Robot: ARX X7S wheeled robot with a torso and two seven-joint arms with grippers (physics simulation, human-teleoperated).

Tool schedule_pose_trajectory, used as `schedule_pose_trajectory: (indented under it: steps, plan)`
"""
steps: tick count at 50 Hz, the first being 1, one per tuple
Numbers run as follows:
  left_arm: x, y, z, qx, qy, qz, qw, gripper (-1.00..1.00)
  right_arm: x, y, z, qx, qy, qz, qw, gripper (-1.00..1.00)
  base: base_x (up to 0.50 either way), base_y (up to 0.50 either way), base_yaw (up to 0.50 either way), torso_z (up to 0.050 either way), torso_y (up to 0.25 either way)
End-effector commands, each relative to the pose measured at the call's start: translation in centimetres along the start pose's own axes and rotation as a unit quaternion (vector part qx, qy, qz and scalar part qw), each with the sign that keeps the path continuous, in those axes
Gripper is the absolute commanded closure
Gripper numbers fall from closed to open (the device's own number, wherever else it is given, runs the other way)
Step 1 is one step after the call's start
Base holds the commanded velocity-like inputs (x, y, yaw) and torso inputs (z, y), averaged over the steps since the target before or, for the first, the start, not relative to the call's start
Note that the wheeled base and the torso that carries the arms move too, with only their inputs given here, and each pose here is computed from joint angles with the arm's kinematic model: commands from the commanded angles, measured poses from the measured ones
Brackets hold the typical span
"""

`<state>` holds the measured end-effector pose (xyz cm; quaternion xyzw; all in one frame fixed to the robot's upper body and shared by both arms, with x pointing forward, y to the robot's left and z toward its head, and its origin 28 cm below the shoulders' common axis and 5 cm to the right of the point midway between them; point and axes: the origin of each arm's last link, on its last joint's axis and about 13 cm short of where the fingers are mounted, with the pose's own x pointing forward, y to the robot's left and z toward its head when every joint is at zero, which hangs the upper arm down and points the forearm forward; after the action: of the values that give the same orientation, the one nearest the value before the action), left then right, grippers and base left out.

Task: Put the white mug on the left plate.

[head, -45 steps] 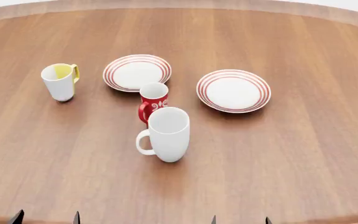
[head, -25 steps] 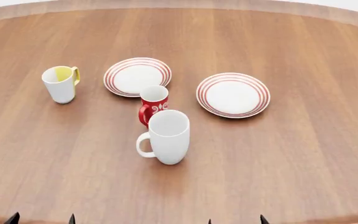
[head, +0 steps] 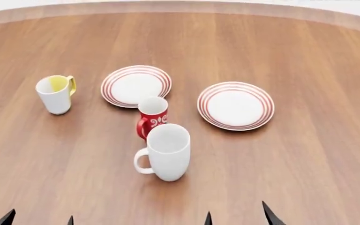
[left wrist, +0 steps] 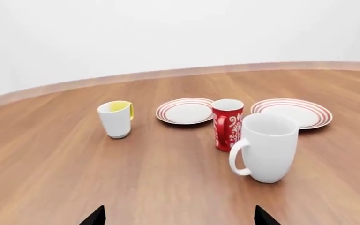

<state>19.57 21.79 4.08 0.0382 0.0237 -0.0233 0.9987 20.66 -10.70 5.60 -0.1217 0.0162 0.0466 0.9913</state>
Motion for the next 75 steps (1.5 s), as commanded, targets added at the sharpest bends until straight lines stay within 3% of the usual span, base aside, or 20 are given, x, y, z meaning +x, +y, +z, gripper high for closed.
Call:
schedule_pose_trajectory:
  steps: [1, 75]
  plan:
    - [-0.3, 0.1, 0.2, 0.004, -0.001, -0.003, 1.0, -1.0, 0.1, -0.1, 0.3, 0.0, -0.002, -0.004, 1.0, -1.0, 0.26, 0.0, 0.0, 0.0, 0.0]
    - [-1.0, -0.3, -0.1, -0.001, -0.001, -0.014, 1.0, -1.0, -0.1, -0.3, -0.6, 0.009, 0.001, -0.008, 1.0, -1.0, 0.31, 0.02, 0.0, 0.0, 0.0]
